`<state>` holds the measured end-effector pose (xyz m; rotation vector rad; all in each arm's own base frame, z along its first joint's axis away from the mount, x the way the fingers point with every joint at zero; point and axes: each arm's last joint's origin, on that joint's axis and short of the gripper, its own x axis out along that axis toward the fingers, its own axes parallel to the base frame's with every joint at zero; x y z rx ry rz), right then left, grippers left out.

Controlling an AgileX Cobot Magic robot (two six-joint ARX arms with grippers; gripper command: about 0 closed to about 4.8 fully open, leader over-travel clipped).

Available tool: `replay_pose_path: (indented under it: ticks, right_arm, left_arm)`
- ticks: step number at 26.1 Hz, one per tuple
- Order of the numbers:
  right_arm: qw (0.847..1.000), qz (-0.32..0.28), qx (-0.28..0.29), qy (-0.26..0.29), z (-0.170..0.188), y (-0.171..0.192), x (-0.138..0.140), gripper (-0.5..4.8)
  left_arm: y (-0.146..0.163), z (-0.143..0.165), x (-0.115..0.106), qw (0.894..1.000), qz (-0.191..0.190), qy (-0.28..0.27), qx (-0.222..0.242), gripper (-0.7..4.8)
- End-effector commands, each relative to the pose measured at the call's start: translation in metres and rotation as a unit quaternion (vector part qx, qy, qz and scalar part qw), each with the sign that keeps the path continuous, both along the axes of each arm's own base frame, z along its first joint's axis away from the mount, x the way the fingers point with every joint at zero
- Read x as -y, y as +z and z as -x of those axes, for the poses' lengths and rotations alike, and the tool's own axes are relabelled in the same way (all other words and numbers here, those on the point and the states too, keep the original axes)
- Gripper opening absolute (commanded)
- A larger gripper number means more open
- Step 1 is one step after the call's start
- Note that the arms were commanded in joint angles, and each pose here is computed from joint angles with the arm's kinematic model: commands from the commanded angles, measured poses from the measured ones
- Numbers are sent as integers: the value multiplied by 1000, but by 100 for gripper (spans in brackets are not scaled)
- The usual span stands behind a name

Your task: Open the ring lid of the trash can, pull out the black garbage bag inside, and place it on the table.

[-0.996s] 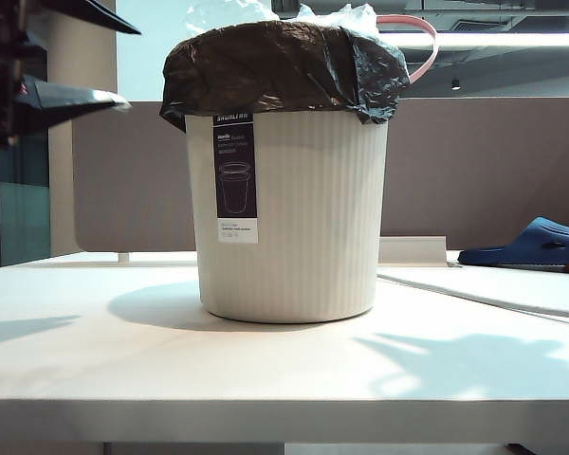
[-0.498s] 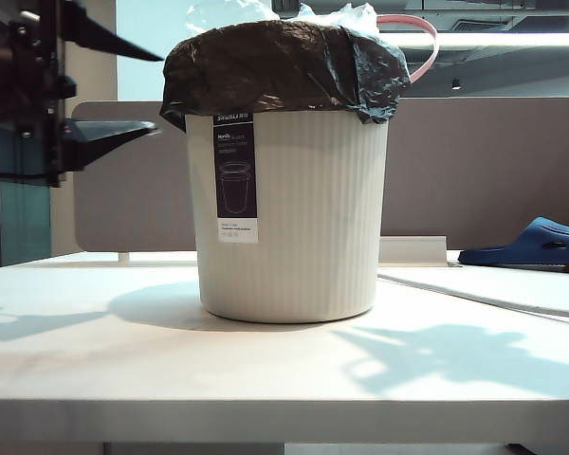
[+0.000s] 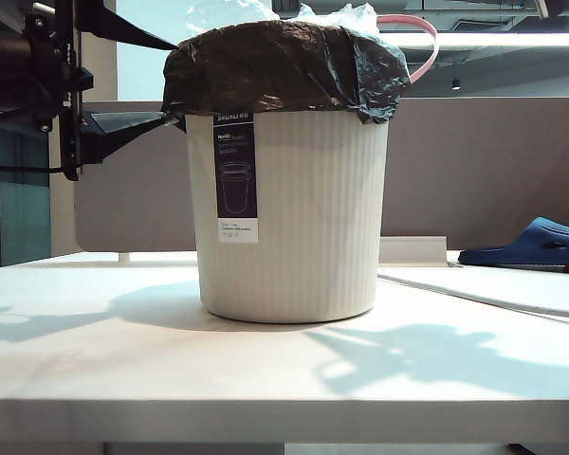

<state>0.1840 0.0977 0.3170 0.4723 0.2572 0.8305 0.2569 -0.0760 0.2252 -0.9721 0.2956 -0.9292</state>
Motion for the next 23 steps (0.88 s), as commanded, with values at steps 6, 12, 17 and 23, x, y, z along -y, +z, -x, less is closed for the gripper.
replay_pose_path:
  ticks: [6, 12, 17, 23]
  right_arm:
    - [1000, -12, 6, -1, 1, 3, 0, 116]
    - [1000, -12, 5, -1, 1, 3, 0, 116]
    - [1000, -13, 3, -1, 1, 3, 0, 116]
    - [1000, -11, -2, 5, 2, 2, -2, 112]
  left_arm:
    - [1, -1, 0, 1000, -7, 15, 12, 271]
    - [0, -1, 0, 1000, -9, 24, 7, 244]
    - [0, 1, 8, 1000, -11, 20, 13, 246]
    - [0, 1, 11, 1000, -9, 21, 11, 237]
